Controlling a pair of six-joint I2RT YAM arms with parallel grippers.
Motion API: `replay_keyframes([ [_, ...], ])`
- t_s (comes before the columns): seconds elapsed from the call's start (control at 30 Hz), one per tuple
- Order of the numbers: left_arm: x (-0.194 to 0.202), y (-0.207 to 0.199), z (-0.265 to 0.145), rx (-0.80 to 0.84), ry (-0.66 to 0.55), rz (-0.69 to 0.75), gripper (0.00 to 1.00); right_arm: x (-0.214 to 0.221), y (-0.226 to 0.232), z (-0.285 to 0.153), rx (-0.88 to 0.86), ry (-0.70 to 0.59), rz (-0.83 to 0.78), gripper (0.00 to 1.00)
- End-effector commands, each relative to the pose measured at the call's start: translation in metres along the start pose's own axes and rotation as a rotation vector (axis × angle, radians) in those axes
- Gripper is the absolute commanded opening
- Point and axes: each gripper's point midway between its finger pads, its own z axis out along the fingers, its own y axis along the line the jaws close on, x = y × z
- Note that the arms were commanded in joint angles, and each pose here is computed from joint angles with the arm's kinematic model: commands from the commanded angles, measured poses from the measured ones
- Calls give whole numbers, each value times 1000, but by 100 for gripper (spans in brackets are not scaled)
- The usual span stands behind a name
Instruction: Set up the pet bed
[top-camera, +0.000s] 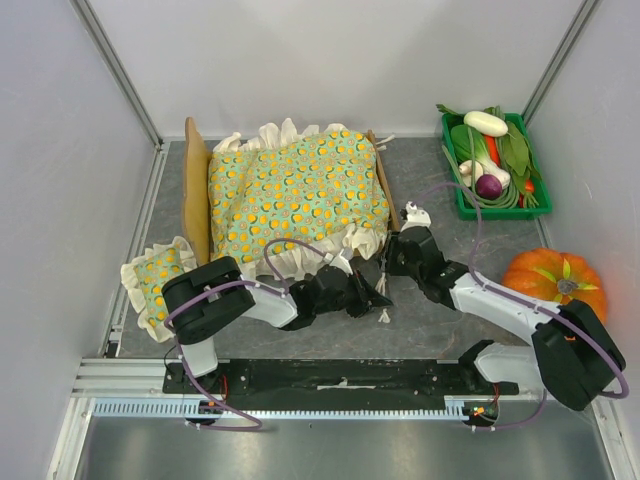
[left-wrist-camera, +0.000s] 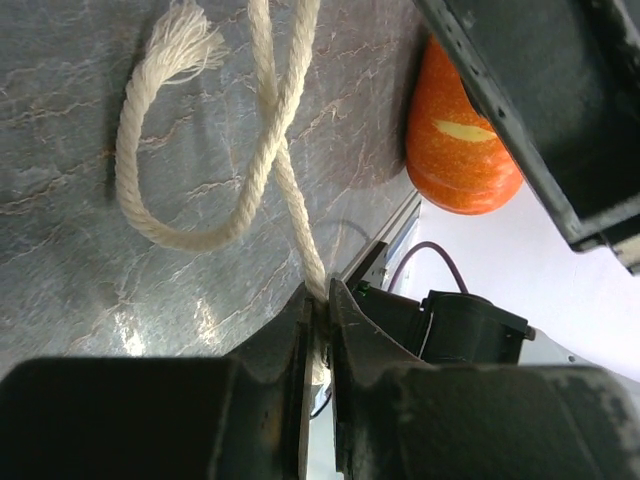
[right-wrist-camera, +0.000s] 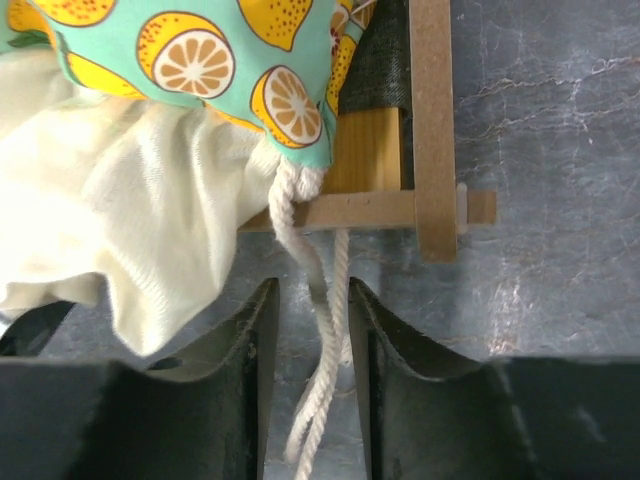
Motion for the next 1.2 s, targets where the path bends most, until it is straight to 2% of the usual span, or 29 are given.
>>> replay_keyframes([
  [0.0, -9, -20, 0, 33, -24, 74, 16, -10, 5, 13, -42, -35, -15, 29],
  [0.07, -9, -20, 0, 28, -28, 80, 15, -8, 2, 15, -37, -30, -23, 21],
  [0.13, -10, -19, 0, 22, -32, 98, 11, -7, -1, 15, -34, -28, -26, 6],
  [0.2, -12, -19, -1, 9, -37, 134, 8, -11, -2, 10, -34, -47, -33, 0],
  [0.33, -14, -18, 0, -63, -77, 241, 2, -10, -8, 2, -31, -41, -68, 0],
  [0.47, -19, -21, 0, -111, -132, 372, 2, -7, -9, -3, -39, -29, -79, 0],
  [0.7, -38, -22, -8, -139, -245, 444, 2, -6, -11, -5, -46, -21, -75, 0],
  [0.87, -64, -42, -15, -155, -349, 493, 2, 0, -18, -12, -36, -21, -77, 1],
  [0.93, -72, -39, -14, -200, -358, 494, 2, 5, -19, -15, -53, -20, -83, 1],
  [1.17, -97, -38, -2, -196, -399, 270, 2, 7, -15, -25, -103, -39, -80, 3],
])
